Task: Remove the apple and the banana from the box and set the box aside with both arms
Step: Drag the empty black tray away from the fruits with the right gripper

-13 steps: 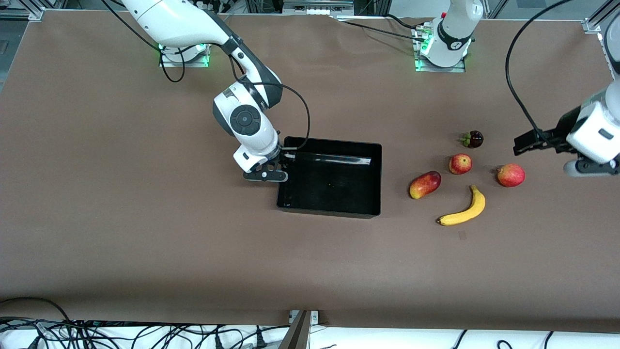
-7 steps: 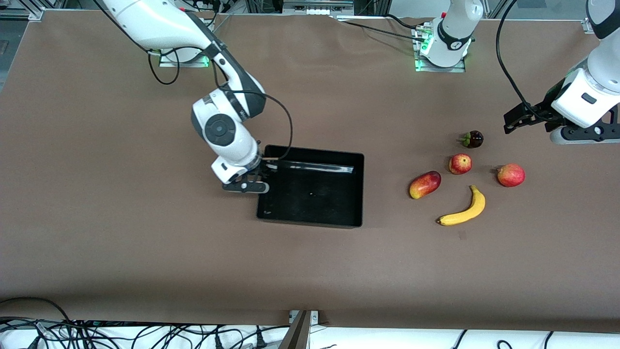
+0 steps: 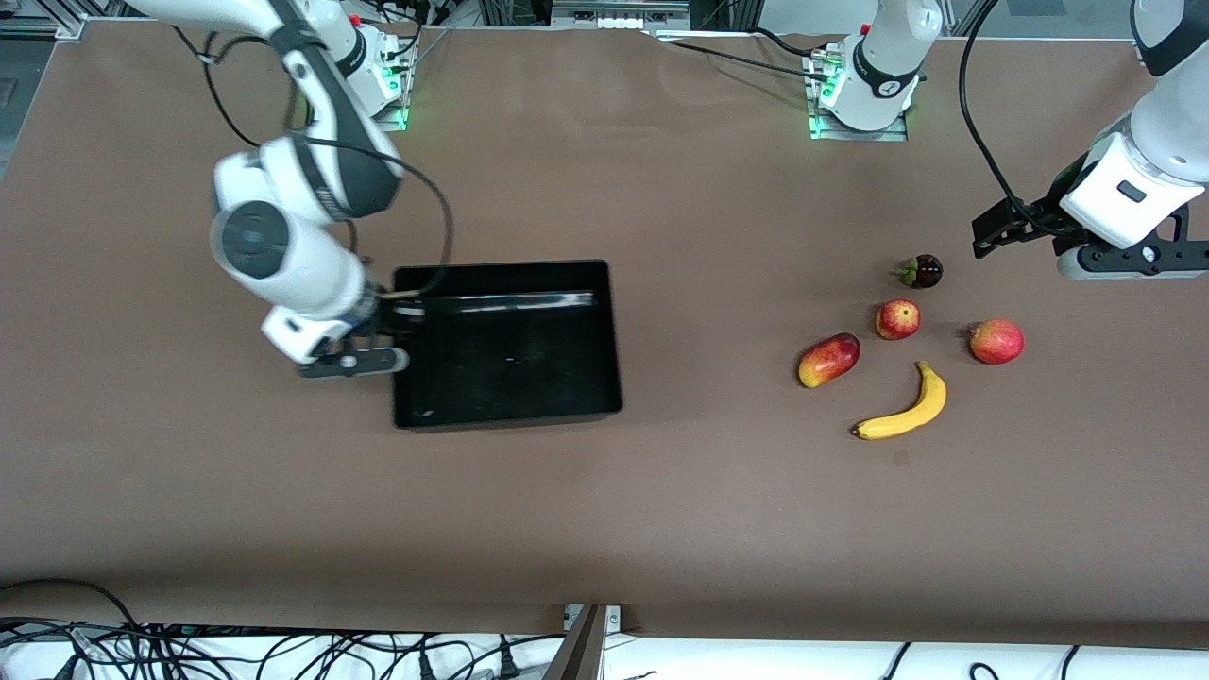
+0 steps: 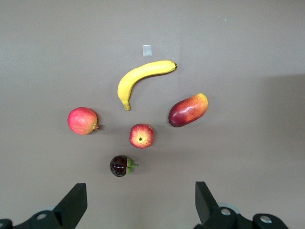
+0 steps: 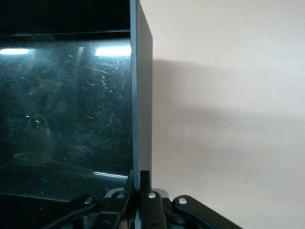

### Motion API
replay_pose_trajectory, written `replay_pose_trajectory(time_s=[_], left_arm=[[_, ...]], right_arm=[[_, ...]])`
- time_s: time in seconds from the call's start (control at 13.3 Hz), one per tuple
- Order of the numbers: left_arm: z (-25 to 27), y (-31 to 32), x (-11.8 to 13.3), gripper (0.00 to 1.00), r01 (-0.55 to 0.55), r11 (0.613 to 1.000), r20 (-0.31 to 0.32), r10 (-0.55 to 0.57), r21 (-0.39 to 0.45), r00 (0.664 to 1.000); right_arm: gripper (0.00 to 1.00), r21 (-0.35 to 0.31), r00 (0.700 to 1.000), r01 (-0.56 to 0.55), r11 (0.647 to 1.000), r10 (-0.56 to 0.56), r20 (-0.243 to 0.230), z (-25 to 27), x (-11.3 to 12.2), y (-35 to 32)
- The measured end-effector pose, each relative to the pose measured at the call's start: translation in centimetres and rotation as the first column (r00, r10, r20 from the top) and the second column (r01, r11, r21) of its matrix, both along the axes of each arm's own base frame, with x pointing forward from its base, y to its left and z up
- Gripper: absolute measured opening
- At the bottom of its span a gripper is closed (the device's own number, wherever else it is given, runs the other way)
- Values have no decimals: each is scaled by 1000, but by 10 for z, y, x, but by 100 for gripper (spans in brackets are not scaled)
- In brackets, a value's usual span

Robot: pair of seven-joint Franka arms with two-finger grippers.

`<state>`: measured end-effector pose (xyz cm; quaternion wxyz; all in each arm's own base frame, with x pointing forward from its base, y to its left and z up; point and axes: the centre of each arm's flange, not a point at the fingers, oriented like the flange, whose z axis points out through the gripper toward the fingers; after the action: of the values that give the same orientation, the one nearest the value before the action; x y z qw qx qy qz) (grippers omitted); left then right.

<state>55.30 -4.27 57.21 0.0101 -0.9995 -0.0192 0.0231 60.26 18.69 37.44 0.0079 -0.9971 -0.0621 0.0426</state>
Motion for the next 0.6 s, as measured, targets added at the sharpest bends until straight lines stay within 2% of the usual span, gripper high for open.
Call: replay_pose_trajectory(time_s=[0.3,0.6], left_arm=[[2,-11,-1,100,21,1000,4,-21,0,1000],[2,-11,-1,100,20,1000,5,-20,0,1000]], right_arm=[[5,-20,997,-35,999,33,-70,-30,-5,-86],[5,5,996,-61,998,61,-67,-70,-14,-157]])
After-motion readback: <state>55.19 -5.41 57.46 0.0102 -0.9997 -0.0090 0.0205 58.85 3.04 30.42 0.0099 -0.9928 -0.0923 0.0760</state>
